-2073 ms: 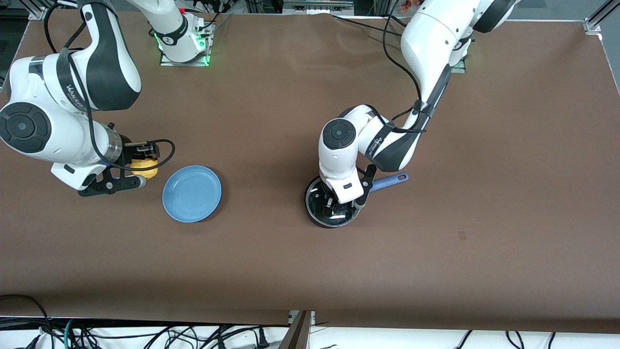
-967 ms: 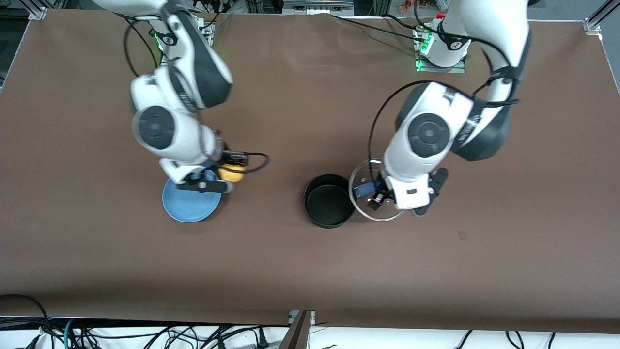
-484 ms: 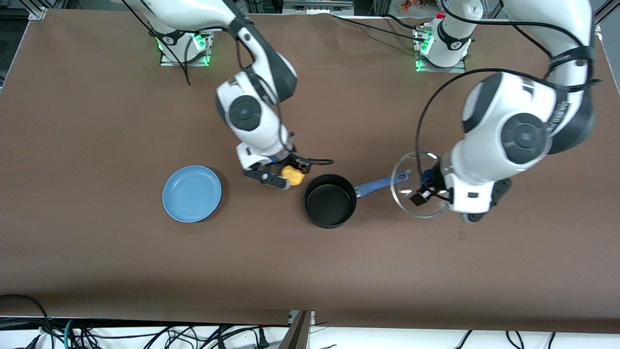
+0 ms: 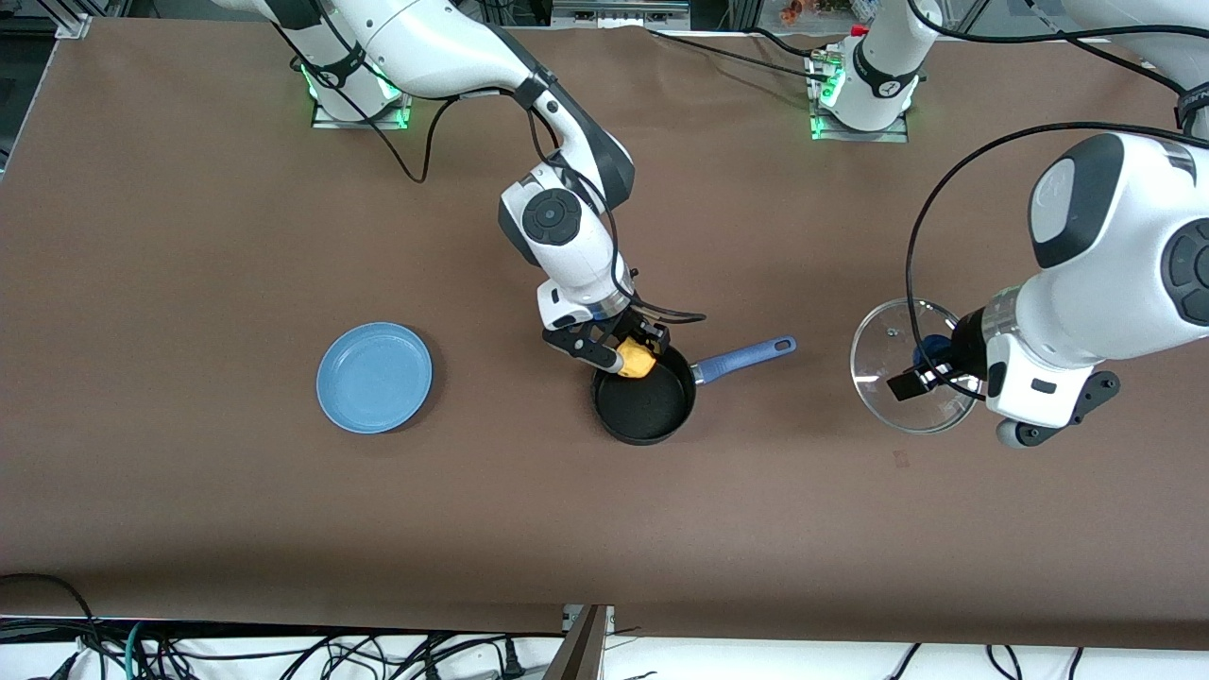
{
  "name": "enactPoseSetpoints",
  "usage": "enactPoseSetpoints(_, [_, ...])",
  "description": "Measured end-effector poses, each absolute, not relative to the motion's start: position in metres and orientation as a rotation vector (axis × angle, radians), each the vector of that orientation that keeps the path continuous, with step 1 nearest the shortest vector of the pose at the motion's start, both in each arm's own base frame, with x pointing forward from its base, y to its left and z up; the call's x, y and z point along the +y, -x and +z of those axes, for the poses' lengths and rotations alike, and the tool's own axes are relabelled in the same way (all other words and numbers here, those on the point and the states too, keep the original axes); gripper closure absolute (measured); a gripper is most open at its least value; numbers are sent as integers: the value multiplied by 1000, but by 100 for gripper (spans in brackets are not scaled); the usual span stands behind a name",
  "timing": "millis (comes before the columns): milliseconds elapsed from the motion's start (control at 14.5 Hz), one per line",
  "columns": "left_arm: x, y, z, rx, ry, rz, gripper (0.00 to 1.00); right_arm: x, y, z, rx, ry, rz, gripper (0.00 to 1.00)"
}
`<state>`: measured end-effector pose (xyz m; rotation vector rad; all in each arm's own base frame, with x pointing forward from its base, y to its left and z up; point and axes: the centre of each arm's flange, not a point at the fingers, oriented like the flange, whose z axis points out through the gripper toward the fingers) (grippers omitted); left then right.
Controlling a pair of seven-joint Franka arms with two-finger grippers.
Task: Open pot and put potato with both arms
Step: 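Open the right gripper to drop the potato into the pot, then withdraw the right gripper while the left gripper lowers the lid beside the pot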
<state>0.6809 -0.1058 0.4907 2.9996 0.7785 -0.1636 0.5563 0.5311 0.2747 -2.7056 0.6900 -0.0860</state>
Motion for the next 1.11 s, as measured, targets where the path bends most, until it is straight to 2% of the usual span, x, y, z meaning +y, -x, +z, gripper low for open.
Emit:
enactPoseSetpoints(69, [-100, -682, 488, 744, -3006, -161, 56, 530, -558, 275, 692, 2705, -90, 37])
enactPoseSetpoints(138, [-93, -684, 486, 713, -3009, -147, 56, 529, -560, 276, 696, 2704, -94, 33])
enactPoseSetpoints(207, [-83, -687, 481, 684, -3011, -131, 56, 527, -562, 277, 699, 2703, -99, 22])
enactPoseSetpoints(276, [-74, -689, 476, 655, -3013, -115, 56, 525, -564, 278, 703, 2702, -103, 17])
enactPoseSetpoints(346, [-63, -691, 471, 629, -3015, -101, 56, 523, -566, 278, 706, 2701, -108, 17])
enactPoseSetpoints(553, [-36, -696, 460, 571, -3021, -71, 56, 513, -576, 284, 681, 2714, -125, 0])
enactPoseSetpoints(760, [-23, -700, 437, 544, -3042, 1, 56, 479, -601, 314, 586, 2801, -138, 0])
enactPoseSetpoints(1106, [-8, -695, 370, 480, -3082, 46, 56, 376, -626, 412, 375, 3004, -46, 0])
